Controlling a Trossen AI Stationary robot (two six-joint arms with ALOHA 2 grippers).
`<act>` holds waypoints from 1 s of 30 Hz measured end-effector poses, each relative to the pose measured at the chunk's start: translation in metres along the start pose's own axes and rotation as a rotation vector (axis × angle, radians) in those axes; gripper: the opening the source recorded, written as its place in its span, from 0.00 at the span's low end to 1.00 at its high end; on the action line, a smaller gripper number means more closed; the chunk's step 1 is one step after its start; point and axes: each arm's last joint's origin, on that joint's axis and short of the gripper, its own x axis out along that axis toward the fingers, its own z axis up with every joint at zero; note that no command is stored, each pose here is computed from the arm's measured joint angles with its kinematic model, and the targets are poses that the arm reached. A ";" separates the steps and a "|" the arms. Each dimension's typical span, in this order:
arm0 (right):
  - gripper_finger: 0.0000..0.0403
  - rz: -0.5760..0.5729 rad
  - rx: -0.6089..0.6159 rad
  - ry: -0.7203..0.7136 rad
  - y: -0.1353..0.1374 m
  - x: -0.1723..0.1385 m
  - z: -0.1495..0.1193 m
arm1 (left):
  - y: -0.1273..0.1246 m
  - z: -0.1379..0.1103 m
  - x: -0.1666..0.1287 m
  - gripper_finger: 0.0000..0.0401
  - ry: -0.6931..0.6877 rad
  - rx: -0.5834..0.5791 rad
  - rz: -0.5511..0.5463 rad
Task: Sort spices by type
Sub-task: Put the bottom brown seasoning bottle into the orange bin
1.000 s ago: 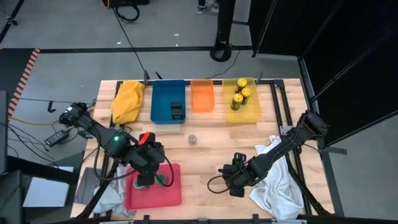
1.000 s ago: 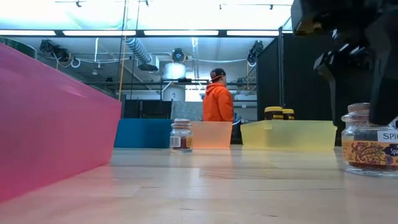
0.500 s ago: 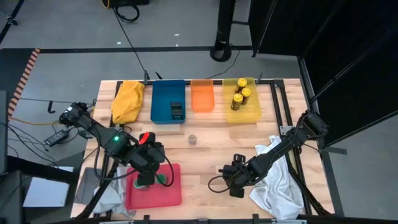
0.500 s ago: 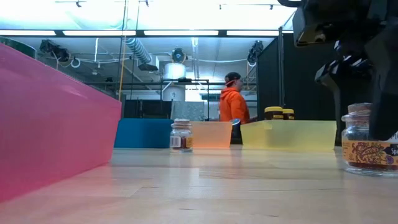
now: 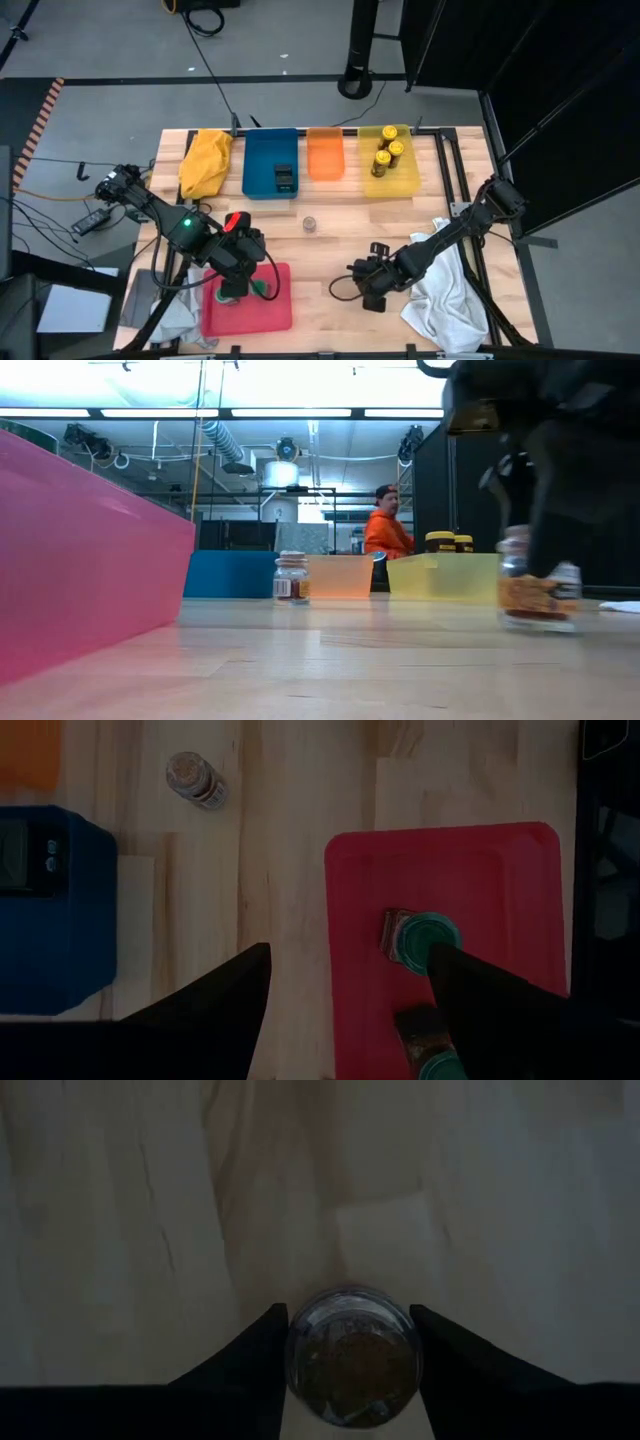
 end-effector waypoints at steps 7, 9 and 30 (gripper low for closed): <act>0.45 -0.036 -0.057 -0.067 -0.018 -0.003 0.030 | 0.001 0.000 0.000 0.69 -0.013 0.014 0.022; 0.45 -0.072 -0.085 -0.109 -0.027 -0.007 0.045 | 0.001 0.001 0.000 0.69 -0.020 0.020 0.032; 0.45 -0.475 0.173 -0.355 -0.277 -0.057 0.164 | 0.009 -0.005 0.000 0.69 -0.017 0.124 0.206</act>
